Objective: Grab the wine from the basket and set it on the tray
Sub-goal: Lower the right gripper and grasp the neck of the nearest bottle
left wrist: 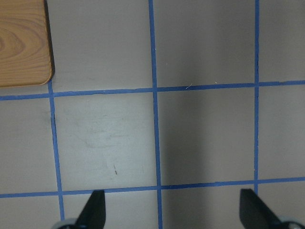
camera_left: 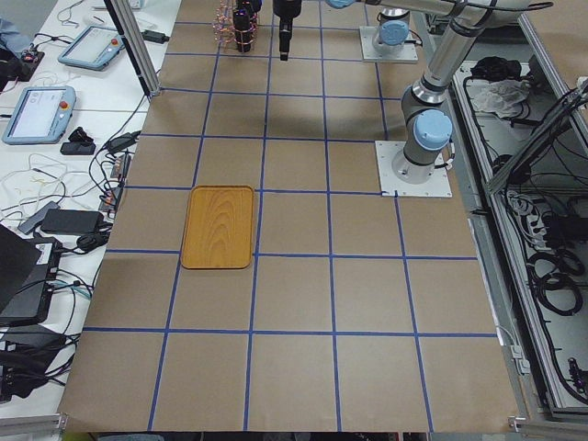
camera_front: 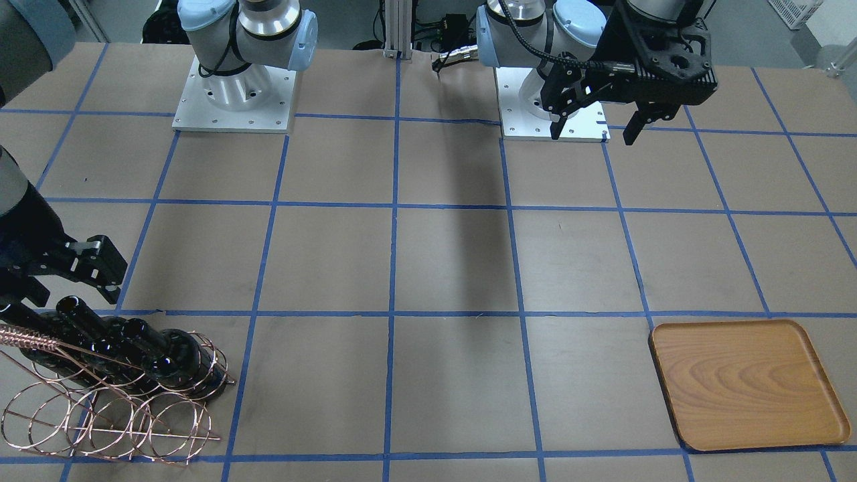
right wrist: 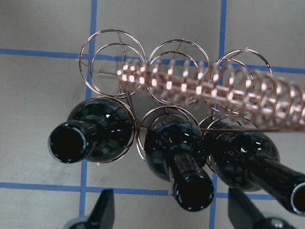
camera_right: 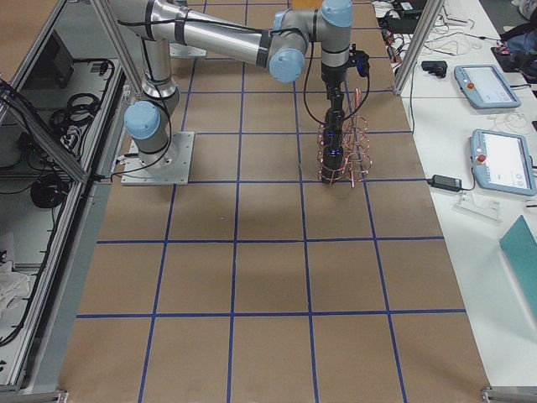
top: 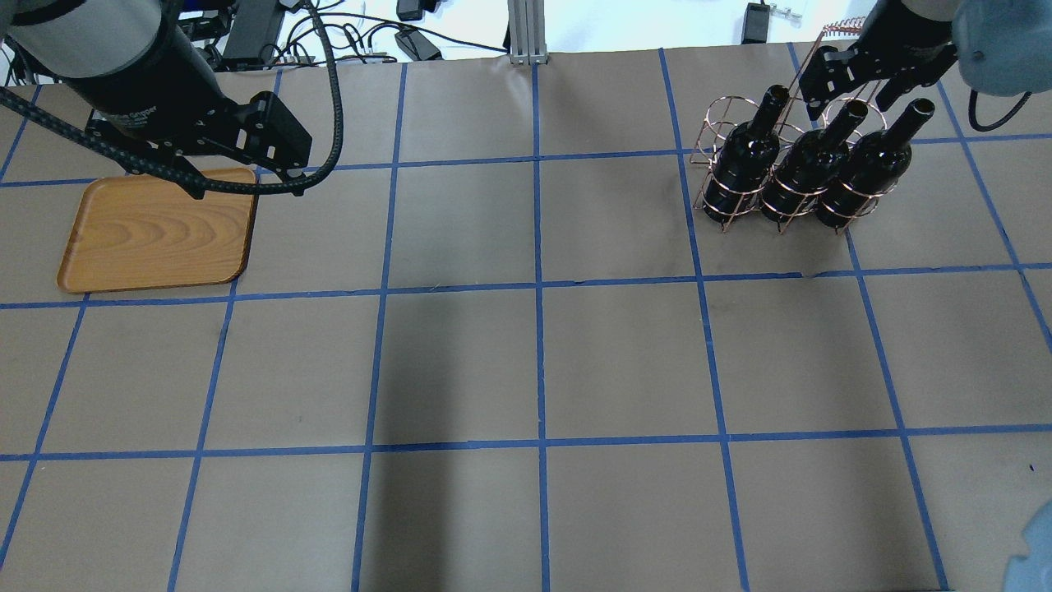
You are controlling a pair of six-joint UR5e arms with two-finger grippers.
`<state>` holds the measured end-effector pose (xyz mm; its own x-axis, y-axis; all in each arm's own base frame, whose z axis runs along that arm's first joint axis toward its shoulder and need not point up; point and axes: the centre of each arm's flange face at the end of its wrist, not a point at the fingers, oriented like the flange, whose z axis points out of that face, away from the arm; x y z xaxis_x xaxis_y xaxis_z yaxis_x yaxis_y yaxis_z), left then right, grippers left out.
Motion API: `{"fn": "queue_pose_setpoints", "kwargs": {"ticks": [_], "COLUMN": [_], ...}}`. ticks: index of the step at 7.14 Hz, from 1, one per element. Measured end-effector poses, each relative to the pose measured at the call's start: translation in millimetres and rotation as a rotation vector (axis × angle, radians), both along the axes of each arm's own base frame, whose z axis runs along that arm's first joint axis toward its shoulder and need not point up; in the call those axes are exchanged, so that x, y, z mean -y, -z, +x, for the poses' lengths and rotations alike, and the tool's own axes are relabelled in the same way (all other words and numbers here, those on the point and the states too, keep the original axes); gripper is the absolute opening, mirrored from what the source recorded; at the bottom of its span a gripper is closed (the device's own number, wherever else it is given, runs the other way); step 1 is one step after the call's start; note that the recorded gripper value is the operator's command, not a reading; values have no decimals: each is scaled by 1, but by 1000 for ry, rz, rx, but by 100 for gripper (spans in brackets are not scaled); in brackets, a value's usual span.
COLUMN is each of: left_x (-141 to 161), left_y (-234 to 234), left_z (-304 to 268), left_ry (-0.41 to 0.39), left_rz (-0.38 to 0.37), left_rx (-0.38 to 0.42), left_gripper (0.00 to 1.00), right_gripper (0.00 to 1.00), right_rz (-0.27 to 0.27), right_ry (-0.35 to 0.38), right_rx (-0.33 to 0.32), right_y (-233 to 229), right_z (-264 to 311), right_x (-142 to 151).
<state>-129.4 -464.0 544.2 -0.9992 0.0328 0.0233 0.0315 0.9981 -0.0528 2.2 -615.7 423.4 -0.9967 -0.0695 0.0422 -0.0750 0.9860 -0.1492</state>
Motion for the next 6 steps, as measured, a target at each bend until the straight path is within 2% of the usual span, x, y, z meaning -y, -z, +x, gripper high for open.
{"fn": "queue_pose_setpoints", "kwargs": {"ticks": [1,2,3,4,6], "left_x": [0,0,0,0,-1], "left_y": [0,0,-1,-1,-1], "left_z": [0,0,0,0,0], "left_ry": [0,0,0,0,0], "left_rz": [-1,-1,-1,-1,-2], "left_rx": [0,0,0,0,0], "left_gripper": [100,100,100,100,100], "right_gripper": [85,81,65,58,52], "right_rz": [4,6,11,16,17], "right_ry": [2,7,13,15,17], "right_rx": [0,4,10,13,13], "right_y": [8,15,21,25,26], "right_z": [-6,-10,-11,-12,-12], "right_x": [5,8,11,13,14]}}
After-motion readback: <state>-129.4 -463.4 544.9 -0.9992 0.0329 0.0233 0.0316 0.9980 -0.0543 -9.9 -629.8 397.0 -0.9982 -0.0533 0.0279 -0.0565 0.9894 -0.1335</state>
